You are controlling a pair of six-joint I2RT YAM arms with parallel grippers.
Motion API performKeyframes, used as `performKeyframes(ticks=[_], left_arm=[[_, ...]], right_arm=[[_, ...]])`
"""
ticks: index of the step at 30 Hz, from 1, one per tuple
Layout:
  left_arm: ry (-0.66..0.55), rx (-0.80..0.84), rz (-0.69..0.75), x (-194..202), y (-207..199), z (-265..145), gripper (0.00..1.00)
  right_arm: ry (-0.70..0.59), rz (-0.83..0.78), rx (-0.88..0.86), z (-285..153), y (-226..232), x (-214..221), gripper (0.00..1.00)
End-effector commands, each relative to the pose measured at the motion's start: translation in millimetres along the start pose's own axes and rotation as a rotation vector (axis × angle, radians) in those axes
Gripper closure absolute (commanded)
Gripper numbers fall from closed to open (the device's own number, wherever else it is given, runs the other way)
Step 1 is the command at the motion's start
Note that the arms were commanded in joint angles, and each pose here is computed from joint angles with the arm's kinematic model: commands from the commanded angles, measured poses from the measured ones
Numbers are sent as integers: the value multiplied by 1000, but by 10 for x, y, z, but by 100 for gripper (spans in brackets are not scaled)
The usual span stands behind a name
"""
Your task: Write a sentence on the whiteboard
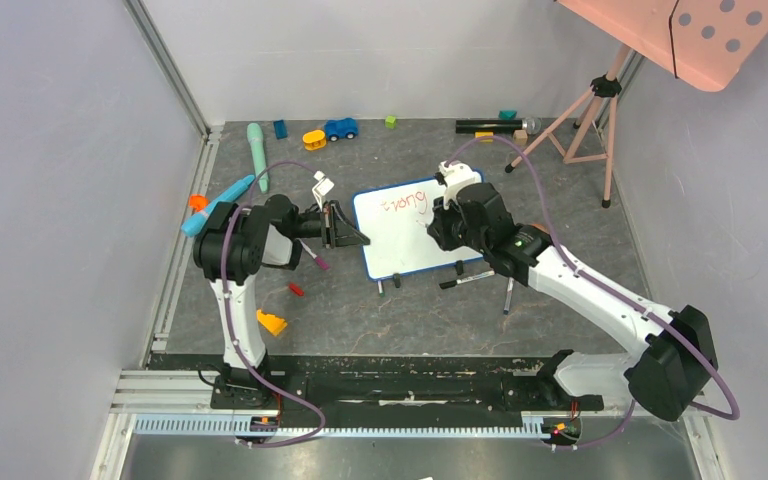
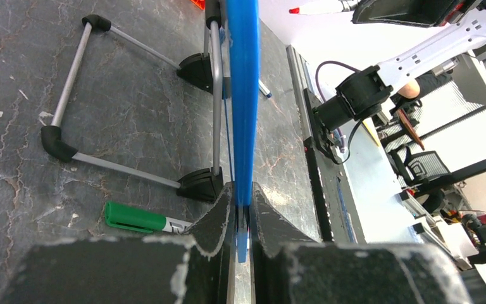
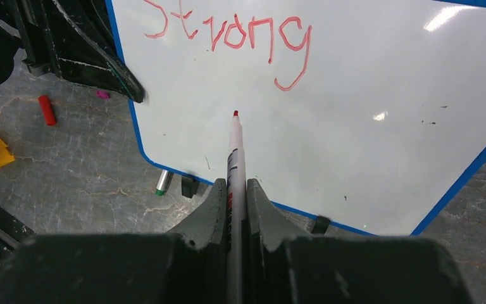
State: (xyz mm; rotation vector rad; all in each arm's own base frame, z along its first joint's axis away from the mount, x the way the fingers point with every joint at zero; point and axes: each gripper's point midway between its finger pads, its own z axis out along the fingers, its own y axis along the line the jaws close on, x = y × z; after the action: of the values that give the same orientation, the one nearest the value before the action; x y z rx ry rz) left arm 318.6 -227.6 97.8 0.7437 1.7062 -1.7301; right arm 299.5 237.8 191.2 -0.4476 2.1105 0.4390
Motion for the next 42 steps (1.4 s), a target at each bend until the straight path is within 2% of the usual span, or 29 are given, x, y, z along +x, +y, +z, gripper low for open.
performKeyframes(ticks=[1,14,17,24,27,42], left_arm=[[18,11,9,-37,-92,-14,98],[-9,-24,14,-3,-105,-68,96],[-8,-17,15,-17,-112,-66,87],[-6,-14,15,-16,-122,-66,80],[-8,-13,13,-4,-123,-66,69],[-16,-14,21,25,-127,-65,63]], right_arm=[[-99,11,-35,-33,103,-365,100],[-107,-29,-46,8,182,-387,100],[-116,-25,-40,-12,167,-388,100],[-127,-23,-36,-52,150,-386,100],[-126,-27,-32,-51,141,-378,100],[-118,-34,-47,-33,170,-360,100]])
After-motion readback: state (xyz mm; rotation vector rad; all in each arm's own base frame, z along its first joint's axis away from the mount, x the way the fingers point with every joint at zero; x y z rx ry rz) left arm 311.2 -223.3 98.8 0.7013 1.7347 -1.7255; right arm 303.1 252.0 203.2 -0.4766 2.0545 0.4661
